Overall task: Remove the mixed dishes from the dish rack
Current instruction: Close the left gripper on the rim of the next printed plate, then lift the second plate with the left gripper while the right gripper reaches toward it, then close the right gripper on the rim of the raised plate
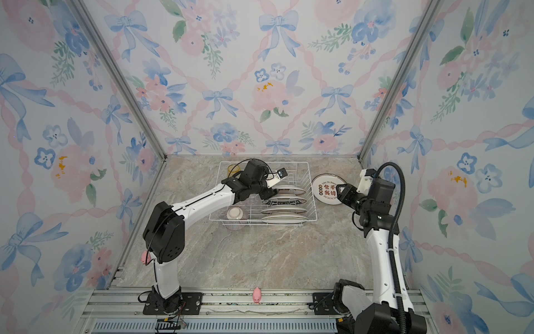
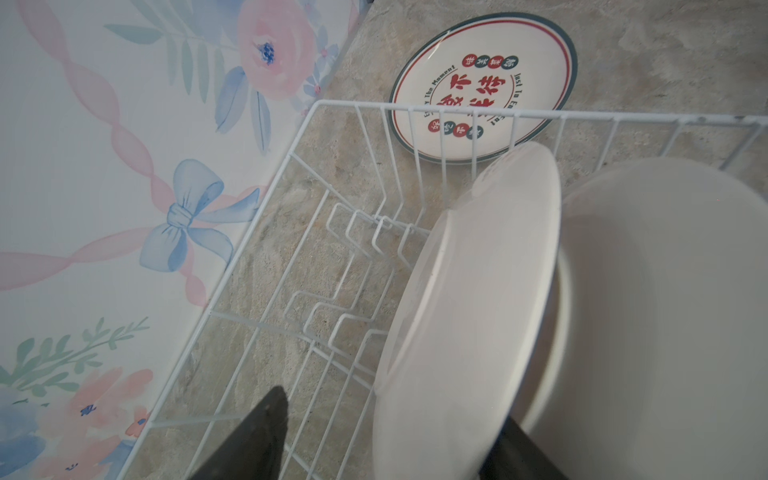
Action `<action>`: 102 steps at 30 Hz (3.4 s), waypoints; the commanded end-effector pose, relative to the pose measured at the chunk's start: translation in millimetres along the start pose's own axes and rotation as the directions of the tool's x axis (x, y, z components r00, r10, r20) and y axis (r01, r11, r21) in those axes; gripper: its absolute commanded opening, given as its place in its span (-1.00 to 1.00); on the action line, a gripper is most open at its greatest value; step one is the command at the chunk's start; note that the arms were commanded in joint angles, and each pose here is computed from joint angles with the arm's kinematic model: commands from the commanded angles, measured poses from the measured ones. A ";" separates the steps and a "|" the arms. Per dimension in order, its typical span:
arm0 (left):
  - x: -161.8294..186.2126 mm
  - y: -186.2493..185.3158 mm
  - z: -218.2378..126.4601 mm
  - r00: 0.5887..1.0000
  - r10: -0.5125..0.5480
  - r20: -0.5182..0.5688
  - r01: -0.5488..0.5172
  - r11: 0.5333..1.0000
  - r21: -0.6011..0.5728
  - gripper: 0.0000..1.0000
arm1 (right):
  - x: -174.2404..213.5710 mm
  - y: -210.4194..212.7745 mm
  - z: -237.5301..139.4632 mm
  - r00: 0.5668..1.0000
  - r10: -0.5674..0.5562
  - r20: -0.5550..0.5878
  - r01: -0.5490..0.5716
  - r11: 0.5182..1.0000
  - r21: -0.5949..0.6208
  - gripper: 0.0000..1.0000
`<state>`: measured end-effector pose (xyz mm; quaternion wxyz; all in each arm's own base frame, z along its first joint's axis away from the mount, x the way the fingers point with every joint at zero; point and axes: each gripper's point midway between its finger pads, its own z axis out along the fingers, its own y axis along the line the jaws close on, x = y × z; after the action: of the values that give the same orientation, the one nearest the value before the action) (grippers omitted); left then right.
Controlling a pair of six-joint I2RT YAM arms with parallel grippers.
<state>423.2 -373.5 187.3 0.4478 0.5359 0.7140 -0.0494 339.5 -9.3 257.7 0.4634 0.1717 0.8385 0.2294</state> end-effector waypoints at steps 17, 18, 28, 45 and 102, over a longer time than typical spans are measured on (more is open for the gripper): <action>2.8 -2.1 21.5 0.995 0.093 -0.037 -0.093 0.996 0.009 0.07 | 2.2 3.5 7.5 1.000 0.013 -0.008 -0.013 0.999 -0.034 -0.09; 2.7 -2.0 22.6 0.995 0.096 -0.036 -0.095 0.995 0.010 0.06 | 2.6 3.7 7.8 1.000 0.013 -0.010 -0.013 0.999 -0.035 -0.09; 0.4 -1.0 27.5 0.994 0.106 -0.031 -0.105 0.994 0.009 -0.30 | 2.8 3.4 8.1 1.000 0.015 -0.008 -0.015 0.999 -0.037 -0.09; -8.7 11.1 28.8 0.995 0.098 -0.025 -0.098 0.995 -0.030 -0.90 | 4.8 4.3 6.9 1.000 0.018 -0.010 -0.018 0.999 -0.042 -0.10; -141.3 44.6 -114.2 0.675 -0.689 0.264 0.465 0.675 0.573 -0.85 | 16.0 117.8 -14.5 0.981 -0.137 0.139 0.195 0.746 -0.636 0.00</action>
<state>402.7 -382.3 361.6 0.4280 0.3241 0.7150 -0.4477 327.9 90.7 307.1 0.5297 -0.0487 0.7184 0.4482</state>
